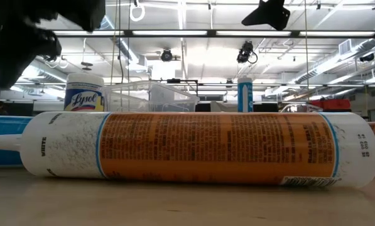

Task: Pick & place silicon tubes, Sealant and Lysol wipes
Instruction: Put the left blue sealant into the right transparent bin

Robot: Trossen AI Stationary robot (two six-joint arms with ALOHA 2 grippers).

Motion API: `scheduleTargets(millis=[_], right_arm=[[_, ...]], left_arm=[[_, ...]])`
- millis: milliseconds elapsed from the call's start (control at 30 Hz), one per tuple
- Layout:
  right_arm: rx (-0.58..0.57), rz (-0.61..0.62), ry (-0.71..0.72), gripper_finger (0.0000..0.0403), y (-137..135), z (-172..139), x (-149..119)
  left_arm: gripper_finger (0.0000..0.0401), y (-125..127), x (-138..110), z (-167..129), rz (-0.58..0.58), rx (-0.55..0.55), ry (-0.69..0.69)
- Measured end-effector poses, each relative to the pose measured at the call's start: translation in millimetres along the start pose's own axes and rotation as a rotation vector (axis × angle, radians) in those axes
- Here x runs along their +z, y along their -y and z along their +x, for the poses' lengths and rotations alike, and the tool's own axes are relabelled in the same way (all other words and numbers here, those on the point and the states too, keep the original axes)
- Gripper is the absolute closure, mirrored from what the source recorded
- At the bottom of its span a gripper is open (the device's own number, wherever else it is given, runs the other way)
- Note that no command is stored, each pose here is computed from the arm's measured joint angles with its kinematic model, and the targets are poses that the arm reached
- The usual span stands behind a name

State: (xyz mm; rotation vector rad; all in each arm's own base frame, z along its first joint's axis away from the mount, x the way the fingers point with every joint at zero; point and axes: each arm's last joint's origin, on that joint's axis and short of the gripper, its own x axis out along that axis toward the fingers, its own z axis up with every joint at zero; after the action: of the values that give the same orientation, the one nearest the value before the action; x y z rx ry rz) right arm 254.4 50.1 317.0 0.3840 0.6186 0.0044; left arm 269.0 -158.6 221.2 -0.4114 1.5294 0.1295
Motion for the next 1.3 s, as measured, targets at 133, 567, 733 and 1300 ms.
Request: scheduleTargets(millis=[133, 567, 733, 1300], right_arm=[[0.009, -0.011, -0.016, 0.0018, -4, 7, -3], [0.001, -0.018, 0.005, 0.0018, -4, 15, -1], [-0.002, -0.018, 0.006, 0.0018, -4, 15, -1], [-0.011, -0.004, 0.008, 0.0018, -4, 16, -1]], left_arm=[[0.0132, 8, -4, 16, 0.091, 0.066, -0.004], [0.0132, 12, -30, 51, 0.137, 0.099, -0.005], [0.0133, 9, -33, 62, 0.09, 0.067, 0.005], [0.0151, -3, -36, 80, -0.011, 0.071, 0.037]])
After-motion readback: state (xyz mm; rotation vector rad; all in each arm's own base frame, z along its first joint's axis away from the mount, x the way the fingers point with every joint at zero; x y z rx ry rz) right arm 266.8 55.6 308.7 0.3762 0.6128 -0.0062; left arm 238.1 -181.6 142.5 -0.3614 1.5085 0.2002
